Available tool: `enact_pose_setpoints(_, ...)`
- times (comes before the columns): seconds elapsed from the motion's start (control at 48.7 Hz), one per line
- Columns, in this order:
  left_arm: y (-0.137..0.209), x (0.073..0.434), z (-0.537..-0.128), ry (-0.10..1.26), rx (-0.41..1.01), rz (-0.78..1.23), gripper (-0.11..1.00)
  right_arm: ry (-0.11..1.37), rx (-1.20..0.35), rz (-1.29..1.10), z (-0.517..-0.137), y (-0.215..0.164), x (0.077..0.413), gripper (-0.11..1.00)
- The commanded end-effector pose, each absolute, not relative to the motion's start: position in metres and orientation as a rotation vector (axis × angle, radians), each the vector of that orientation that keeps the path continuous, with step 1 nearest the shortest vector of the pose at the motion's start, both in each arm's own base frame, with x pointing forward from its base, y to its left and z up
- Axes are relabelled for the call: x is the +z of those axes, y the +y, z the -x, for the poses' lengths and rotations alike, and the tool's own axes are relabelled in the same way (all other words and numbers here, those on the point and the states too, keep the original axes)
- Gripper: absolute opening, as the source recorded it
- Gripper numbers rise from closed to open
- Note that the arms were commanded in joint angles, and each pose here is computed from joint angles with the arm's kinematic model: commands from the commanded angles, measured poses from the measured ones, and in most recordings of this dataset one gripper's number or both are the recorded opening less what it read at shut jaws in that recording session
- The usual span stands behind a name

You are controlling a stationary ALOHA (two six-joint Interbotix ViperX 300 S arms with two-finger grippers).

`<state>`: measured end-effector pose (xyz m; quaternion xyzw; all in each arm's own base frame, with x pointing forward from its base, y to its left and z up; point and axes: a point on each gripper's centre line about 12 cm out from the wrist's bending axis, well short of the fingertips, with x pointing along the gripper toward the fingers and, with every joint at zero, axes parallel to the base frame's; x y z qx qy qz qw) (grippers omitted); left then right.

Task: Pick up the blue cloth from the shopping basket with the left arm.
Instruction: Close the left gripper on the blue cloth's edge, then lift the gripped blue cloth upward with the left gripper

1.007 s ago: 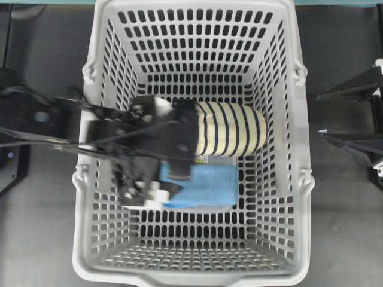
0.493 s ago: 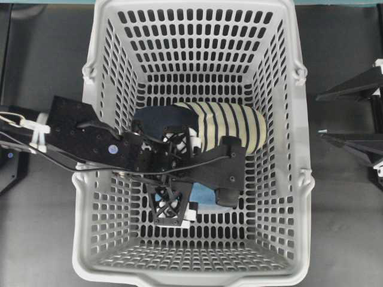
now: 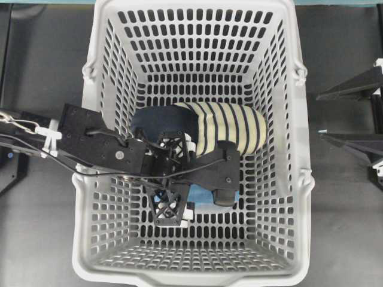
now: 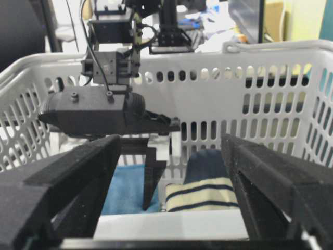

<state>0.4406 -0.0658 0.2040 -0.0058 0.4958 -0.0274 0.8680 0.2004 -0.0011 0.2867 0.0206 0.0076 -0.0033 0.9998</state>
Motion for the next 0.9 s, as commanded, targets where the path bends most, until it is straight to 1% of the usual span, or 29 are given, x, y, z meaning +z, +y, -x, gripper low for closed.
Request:
enact_pose_setpoints(0.0,-0.065,0.207,-0.441,1.03,-0.052,0.018,0.79,-0.009,-0.008,-0.043,-0.203,-0.002,0.295,0.76)
enact_pose_setpoints(0.062,-0.065,0.206,-0.44,1.033,-0.05,0.02,0.71,-0.011,-0.008,-0.043,-0.203,-0.002,0.295,0.76)
enact_pose_setpoints(0.144,-0.064,0.204,-0.438,1.04,-0.057,0.007,0.57,-0.011,-0.008,-0.043,-0.203,-0.002,0.295,0.76)
enact_pose_setpoints(0.308,-0.063,0.202,-0.437,1.044,-0.058,0.0,0.17,-0.014,-0.008,-0.043,-0.203,-0.002,0.296,0.75)
enact_pose_setpoints(0.349,-0.064,0.204,-0.437,1.043,-0.059,0.0,0.1,-0.014,-0.008,-0.041,-0.203,-0.002,0.296,0.76)
enact_pose_setpoints(0.411,-0.064,0.21,-0.437,1.032,-0.06,0.001,0.09,-0.012,-0.008,-0.041,-0.203,-0.002,0.295,0.75)
enact_pose_setpoints(0.534,-0.064,0.237,-0.439,0.983,-0.066,-0.002,0.09,-0.014,-0.008,-0.041,-0.202,-0.002,0.296,0.75)
enact_pose_setpoints(0.657,-0.063,0.279,-0.439,0.927,-0.076,-0.014,0.09,-0.009,-0.01,-0.043,-0.202,-0.002,0.295,0.75)
enact_pose_setpoints(0.883,-0.061,0.371,-0.427,0.854,-0.075,-0.011,0.09,-0.009,-0.011,-0.044,-0.202,-0.002,0.294,0.75)
